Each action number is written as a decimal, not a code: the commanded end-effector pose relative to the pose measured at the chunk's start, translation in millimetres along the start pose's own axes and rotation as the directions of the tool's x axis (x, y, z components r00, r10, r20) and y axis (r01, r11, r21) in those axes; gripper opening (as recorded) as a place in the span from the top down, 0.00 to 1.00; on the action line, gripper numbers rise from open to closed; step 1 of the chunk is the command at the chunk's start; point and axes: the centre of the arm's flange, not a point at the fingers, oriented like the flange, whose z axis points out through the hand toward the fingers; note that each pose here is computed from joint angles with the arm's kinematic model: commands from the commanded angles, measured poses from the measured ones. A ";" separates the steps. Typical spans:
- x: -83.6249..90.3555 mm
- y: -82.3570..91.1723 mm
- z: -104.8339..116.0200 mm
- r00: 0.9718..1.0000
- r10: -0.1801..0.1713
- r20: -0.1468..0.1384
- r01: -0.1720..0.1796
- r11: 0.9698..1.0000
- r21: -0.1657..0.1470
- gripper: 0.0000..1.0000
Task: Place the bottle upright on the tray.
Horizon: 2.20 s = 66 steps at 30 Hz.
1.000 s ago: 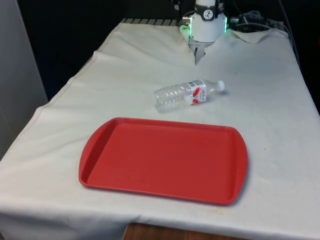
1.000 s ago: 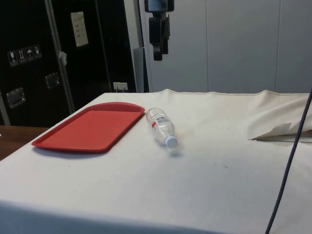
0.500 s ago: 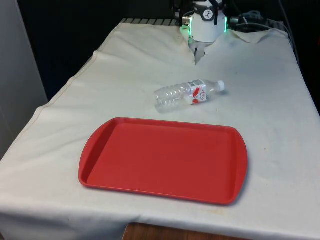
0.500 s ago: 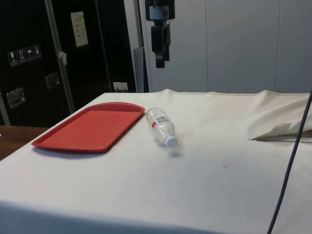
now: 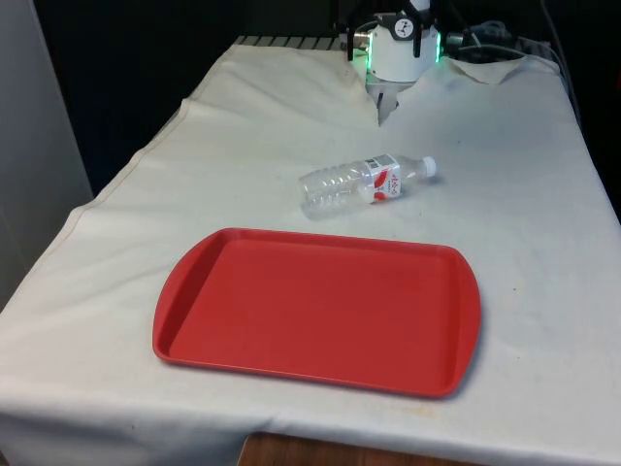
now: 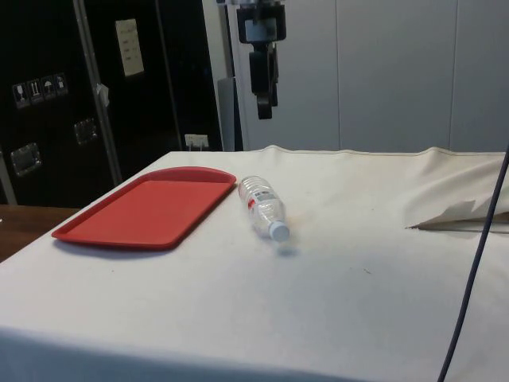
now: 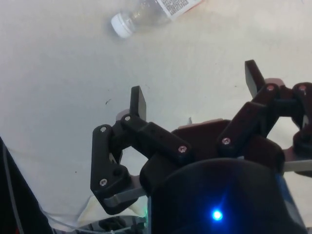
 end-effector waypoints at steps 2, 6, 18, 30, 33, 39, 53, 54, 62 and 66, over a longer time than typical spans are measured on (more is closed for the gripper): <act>0.5 -0.7 1.4 1.000 -0.011 -0.006 0.011 1.000 -0.011 0.00; 0.8 -1.1 3.8 1.000 -0.022 -0.003 0.022 1.000 -0.013 0.00; 1.7 -2.9 12.9 0.997 -0.071 0.006 0.071 0.997 -0.024 0.00; 1.9 -3.1 20.3 0.991 -0.130 0.016 0.131 0.991 -0.041 0.00; 1.6 -3.6 21.9 0.990 -0.141 0.020 0.142 0.989 -0.045 0.00; 0.2 -4.8 25.7 0.984 -0.175 0.030 0.176 0.983 -0.056 0.00; -1.4 -6.5 35.1 0.968 -0.247 0.049 0.250 0.965 -0.079 0.00; -1.4 -7.0 35.8 0.966 -0.253 0.050 0.256 0.963 -0.081 0.00; -0.7 -9.0 42.5 0.953 -0.297 0.061 0.301 0.949 -0.095 0.00; -0.3 -10.0 45.6 0.946 -0.318 0.067 0.324 0.941 -0.101 0.00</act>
